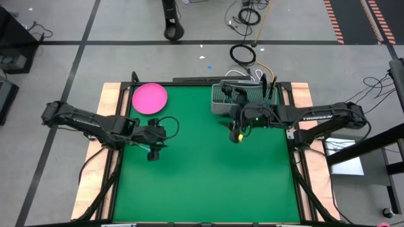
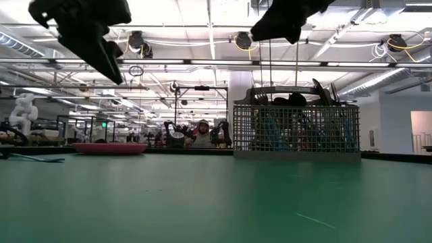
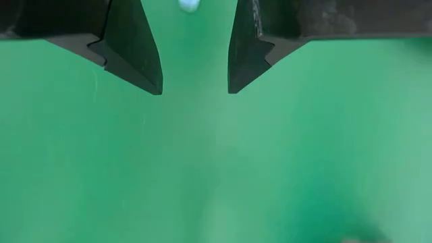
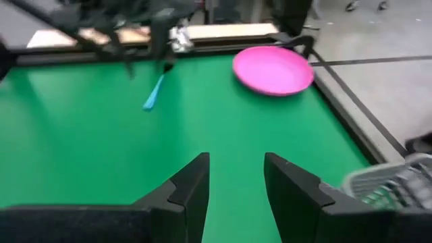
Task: Sort silverware
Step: Put the black fork into the cutlery rack with the other black forks
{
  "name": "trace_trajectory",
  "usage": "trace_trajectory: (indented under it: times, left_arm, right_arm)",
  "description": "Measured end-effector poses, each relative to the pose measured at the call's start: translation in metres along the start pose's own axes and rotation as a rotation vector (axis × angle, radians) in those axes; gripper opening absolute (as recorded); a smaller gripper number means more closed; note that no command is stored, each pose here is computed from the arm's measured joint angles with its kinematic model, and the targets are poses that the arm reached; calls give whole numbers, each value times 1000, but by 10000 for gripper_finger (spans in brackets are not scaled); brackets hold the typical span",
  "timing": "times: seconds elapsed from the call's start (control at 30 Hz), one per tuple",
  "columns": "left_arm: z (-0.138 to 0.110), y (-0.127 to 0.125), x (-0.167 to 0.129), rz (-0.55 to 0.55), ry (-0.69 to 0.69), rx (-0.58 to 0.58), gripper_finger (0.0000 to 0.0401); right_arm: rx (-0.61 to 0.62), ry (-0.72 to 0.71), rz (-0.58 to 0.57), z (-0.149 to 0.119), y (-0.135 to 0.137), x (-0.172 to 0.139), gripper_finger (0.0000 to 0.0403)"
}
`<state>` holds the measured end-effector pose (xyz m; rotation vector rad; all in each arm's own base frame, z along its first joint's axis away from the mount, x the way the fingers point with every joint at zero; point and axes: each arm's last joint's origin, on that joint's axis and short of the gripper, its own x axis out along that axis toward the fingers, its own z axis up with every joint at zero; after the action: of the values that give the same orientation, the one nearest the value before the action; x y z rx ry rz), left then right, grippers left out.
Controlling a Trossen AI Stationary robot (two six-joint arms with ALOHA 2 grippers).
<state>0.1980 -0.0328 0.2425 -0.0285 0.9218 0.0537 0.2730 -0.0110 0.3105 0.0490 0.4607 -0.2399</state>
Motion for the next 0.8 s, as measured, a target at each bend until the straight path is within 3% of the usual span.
trace_trajectory:
  times: [0.2,0.5,0.8]
  left_arm:
    - [5,5,-6,53,267,-27,171]
    - [-22,13,47,86,881,-9,171]
    - [-38,5,87,55,1112,149,171]
  right_arm:
    - [-93,32,65,-9,25,13,130]
    - [-174,126,101,-30,47,42,130]
    - [-213,153,103,-36,49,49,130]
